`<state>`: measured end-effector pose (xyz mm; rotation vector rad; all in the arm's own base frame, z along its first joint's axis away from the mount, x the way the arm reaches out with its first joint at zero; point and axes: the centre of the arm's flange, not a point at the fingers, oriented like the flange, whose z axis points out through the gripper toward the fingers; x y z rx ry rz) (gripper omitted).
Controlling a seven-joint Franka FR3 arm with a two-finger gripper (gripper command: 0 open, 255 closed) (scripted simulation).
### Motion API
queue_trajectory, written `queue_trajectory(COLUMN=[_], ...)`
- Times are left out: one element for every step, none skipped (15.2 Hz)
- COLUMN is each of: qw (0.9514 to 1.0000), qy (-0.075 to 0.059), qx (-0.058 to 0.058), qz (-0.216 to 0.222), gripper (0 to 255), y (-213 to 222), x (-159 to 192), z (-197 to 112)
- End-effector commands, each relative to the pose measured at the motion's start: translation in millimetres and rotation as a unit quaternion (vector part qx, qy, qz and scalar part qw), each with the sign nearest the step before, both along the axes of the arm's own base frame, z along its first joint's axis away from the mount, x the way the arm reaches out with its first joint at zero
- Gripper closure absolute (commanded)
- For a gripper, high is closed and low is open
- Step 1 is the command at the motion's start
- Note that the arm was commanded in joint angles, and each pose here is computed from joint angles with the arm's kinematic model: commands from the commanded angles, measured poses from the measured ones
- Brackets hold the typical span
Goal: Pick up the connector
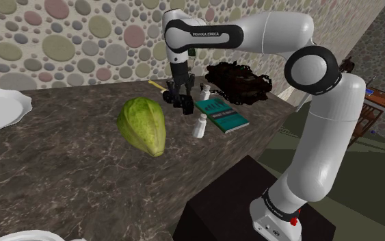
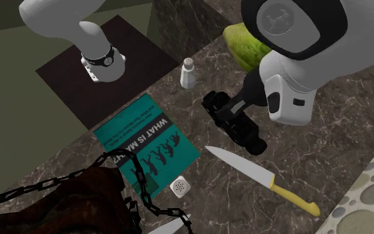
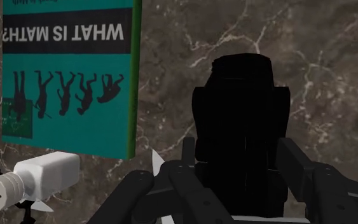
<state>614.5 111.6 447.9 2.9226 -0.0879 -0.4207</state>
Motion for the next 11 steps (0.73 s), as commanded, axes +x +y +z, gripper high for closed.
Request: queue_trajectory(qw=[1.0, 1.0, 1.0, 1.0, 1.0, 1.0, 1.0, 1.0, 1.0, 1.0, 1.0], qy=[0.0, 0.0, 0.0, 0.0, 0.0, 0.0, 0.0, 0.0, 0.0, 0.0, 0.0], qx=[0.0, 0.0, 0.0, 0.0, 0.0, 0.0, 0.0, 0.0, 0.0, 0.0, 0.0], qz=[0.0, 0.0, 0.0, 0.0, 0.0, 0.0, 0.0, 0.0, 0.0, 0.0, 0.0], gripper=[255, 255, 255, 255, 255, 255, 255, 255, 255, 255, 255], y=[0, 0, 0, 0, 0, 0, 0, 0, 0, 0, 0], x=[0, 0, 0, 0, 0, 0, 0, 0, 0, 0, 0], z=[11, 16, 21, 27, 32, 37, 43, 48, 53, 54, 54])
